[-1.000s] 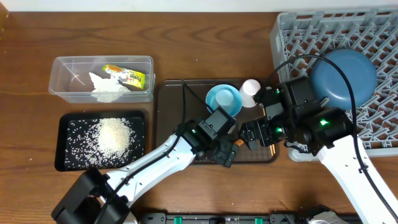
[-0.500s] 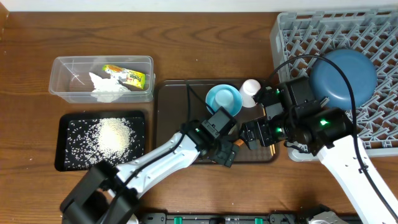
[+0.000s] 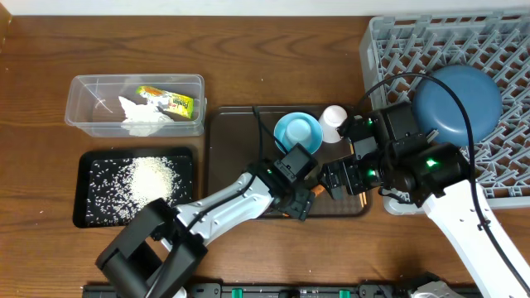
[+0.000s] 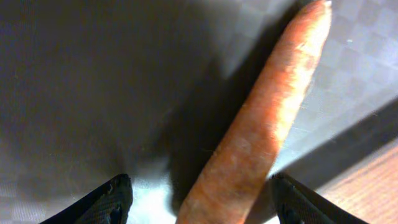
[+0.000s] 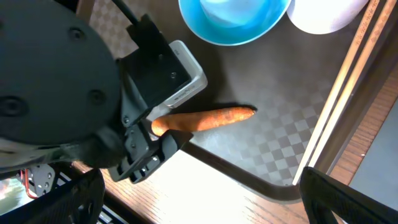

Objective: Sort waste into correct bins and load items into the dishwasher rack
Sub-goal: 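Lower the left gripper onto the carrot and close on it, then lift the carrot and carry it left over the black rice tray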

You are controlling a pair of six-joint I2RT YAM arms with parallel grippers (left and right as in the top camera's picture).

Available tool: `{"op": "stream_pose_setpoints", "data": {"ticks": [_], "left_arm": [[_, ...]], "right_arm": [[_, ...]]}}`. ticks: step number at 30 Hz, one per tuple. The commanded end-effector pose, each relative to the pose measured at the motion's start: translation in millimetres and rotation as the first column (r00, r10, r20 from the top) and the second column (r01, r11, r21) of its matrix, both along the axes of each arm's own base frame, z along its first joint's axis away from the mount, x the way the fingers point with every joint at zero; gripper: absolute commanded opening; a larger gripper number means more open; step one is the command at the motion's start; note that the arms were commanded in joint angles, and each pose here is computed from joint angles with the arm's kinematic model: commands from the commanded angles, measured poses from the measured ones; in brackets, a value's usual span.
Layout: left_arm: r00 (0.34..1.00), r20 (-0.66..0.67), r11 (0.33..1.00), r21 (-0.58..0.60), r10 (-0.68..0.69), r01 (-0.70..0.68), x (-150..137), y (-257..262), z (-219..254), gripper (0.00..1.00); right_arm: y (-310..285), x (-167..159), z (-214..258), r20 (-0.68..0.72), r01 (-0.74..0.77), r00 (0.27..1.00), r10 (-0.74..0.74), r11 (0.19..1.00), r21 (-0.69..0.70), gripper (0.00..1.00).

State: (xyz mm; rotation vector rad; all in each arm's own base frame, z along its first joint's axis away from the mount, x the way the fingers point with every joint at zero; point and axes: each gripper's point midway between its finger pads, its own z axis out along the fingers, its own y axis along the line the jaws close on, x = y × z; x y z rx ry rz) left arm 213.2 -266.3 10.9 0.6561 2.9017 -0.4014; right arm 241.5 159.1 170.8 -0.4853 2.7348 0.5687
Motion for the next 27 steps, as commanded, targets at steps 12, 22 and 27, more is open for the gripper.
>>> {"op": "stream_pose_setpoints", "data": {"ticks": [12, 22, 27], "left_arm": [[1.000, 0.007, 0.999, 0.039, -0.002, 0.001, 0.5, 7.0, -8.2, 0.55], [1.000, 0.007, 0.999, 0.039, -0.002, 0.001, 0.4, 6.9, -8.1, 0.36], [1.000, -0.001, 0.999, 0.032, 0.008, -0.008, -0.5, 5.9, -7.6, 0.34]], "right_arm": [[6.4, -1.4, 2.2, 0.004, -0.022, 1.000, 0.022, 1.000, 0.005, 0.99], [6.4, -1.3, 2.2, 0.005, -0.022, 1.000, 0.022, 1.000, 0.005, 0.99], [6.4, -1.4, 2.2, 0.004, -0.022, 1.000, 0.022, 1.000, 0.005, 0.99]]}}
